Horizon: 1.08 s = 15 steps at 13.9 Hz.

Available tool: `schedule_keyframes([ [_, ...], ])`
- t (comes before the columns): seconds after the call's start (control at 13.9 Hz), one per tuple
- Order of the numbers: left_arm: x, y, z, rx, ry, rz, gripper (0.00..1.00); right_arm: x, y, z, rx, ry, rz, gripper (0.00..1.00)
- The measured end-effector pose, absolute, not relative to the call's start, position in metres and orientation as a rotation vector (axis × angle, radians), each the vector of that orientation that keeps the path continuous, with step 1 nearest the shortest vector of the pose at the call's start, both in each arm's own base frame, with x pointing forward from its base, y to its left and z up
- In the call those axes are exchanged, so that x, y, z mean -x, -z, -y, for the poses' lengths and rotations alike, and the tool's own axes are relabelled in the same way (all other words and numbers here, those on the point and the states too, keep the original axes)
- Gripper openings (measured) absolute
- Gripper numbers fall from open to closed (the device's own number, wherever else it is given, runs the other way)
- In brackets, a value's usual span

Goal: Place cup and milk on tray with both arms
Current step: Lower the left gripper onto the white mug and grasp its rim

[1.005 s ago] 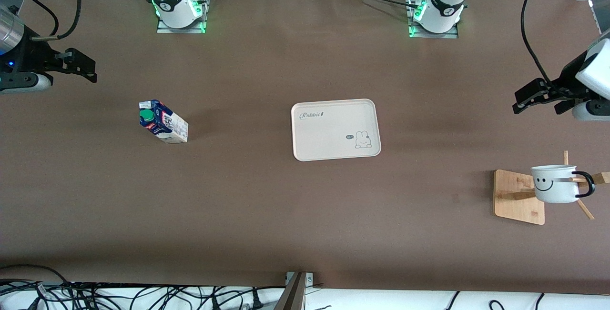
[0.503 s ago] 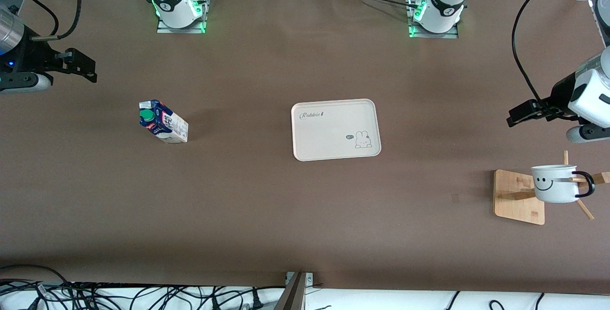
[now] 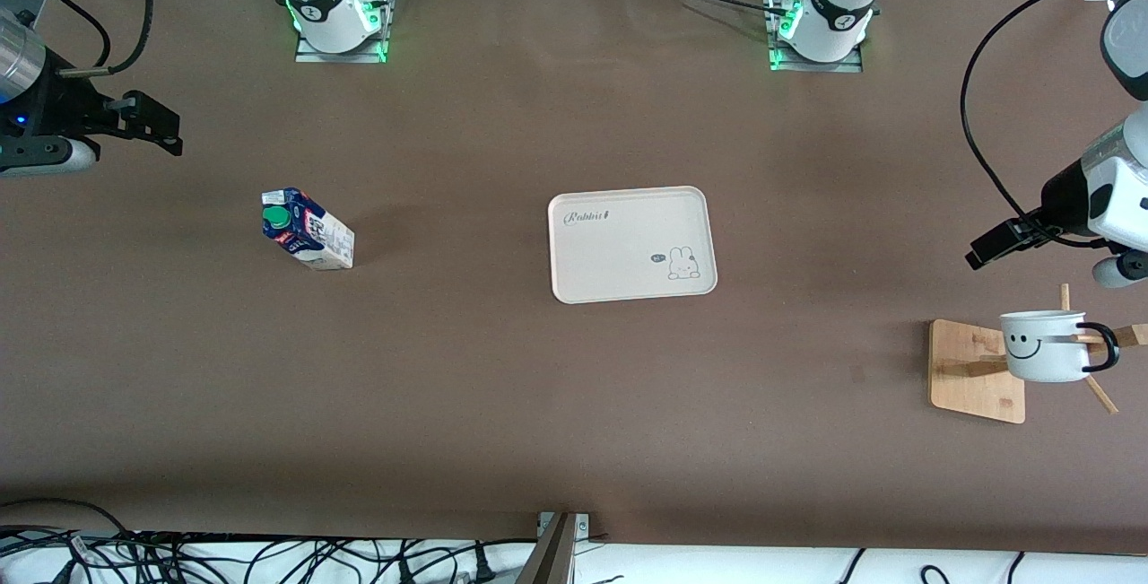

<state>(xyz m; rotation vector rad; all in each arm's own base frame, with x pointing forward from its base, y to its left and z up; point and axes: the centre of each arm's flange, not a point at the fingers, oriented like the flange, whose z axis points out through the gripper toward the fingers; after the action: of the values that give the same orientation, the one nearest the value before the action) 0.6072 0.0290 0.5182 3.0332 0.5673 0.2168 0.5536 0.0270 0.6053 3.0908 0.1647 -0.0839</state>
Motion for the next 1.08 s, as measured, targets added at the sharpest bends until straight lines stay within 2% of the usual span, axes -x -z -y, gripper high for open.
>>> schedule_keyframes([
  [0.57,-0.571,-0.461,-0.064,-2.937,-0.646,-0.655,1.00,-0.554,-0.605,-0.027,-3.091,0.084,-0.165,1.00],
  [1.08,-0.584,-0.417,-0.083,-2.859,-0.900,-0.688,1.00,-0.554,-0.605,-0.027,-3.091,0.084,-0.165,1.00],
])
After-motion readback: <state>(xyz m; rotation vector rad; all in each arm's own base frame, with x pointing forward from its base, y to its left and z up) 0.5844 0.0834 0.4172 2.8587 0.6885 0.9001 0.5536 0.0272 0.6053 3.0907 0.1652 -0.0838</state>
